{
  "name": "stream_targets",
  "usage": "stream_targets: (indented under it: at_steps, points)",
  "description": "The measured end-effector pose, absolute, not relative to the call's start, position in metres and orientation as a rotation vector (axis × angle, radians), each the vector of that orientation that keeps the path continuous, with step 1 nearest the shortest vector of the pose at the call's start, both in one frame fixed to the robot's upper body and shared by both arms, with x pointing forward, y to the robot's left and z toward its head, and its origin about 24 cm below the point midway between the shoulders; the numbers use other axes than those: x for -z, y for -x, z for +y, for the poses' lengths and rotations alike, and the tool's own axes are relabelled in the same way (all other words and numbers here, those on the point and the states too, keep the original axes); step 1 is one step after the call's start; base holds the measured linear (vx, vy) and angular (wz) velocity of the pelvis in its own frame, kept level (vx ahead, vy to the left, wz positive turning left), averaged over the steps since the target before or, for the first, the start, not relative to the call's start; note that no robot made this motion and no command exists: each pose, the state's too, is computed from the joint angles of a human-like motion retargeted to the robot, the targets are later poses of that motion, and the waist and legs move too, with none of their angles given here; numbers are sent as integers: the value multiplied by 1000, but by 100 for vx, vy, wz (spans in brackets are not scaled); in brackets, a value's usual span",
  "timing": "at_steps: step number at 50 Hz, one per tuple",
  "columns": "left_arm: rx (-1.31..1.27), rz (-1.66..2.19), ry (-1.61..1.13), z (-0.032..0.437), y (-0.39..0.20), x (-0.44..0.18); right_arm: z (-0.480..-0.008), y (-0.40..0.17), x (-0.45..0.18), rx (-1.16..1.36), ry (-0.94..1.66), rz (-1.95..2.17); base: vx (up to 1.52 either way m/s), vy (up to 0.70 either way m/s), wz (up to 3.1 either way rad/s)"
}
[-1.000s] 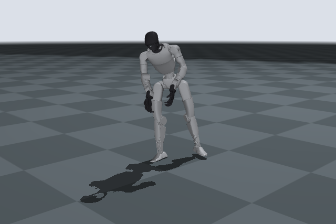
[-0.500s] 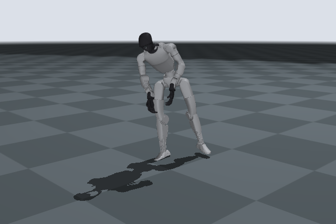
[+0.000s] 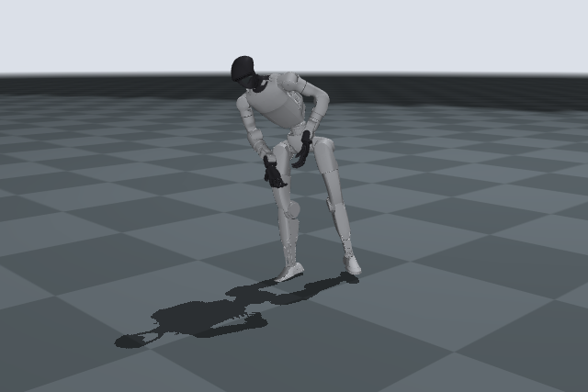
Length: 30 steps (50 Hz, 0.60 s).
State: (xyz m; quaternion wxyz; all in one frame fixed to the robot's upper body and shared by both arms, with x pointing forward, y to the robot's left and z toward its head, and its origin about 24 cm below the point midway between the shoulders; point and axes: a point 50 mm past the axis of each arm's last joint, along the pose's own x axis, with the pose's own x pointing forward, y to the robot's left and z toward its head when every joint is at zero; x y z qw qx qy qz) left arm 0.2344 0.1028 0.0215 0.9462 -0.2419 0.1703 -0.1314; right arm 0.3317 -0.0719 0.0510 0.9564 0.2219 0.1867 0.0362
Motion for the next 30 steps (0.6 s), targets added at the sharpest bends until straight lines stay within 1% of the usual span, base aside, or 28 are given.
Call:
stream_targets:
  at_steps: [4, 6, 9, 11, 14, 16, 19, 23, 25, 27, 30]
  points:
    - [365, 216, 552, 40, -290, -72, -104, -392, -132, 44, -351, 181, -15, 5, -21]
    - [378, 144, 541, 16, -314, -101, -121, -414, -178, 126, -289, 86, -14, 8, -24]
    - [342, 22, 435, 2, -339, -135, -143, -428, -233, 238, -164, -16, -10, 10, -33]
    - [312, -23, 369, 5, -345, -142, -148, -429, -242, 246, -76, -37, -4, 11, -41]
    - [321, 1, 399, 14, -336, -131, -143, -424, -215, 154, -28, 0, 2, 12, -40]
    - [356, 76, 488, 24, -317, -109, -138, -411, -173, 65, -67, 67, 8, 12, -36]
    - [415, 189, 612, 36, -281, -78, -137, -377, -112, -24, -116, 159, 7, 14, -21]
    - [435, 366, 833, 41, -233, -50, -146, -320, -49, -20, -227, 297, 0, 18, -5]
    - [444, 421, 916, 41, -214, -45, -148, -296, -29, -6, -317, 368, -4, 17, -13]
    - [450, 367, 958, 44, -208, -49, -148, -280, -22, -21, -374, 390, -10, 18, -23]
    - [536, 302, 933, 35, -209, -59, -146, -278, -27, -81, -371, 385, -13, 20, -31]
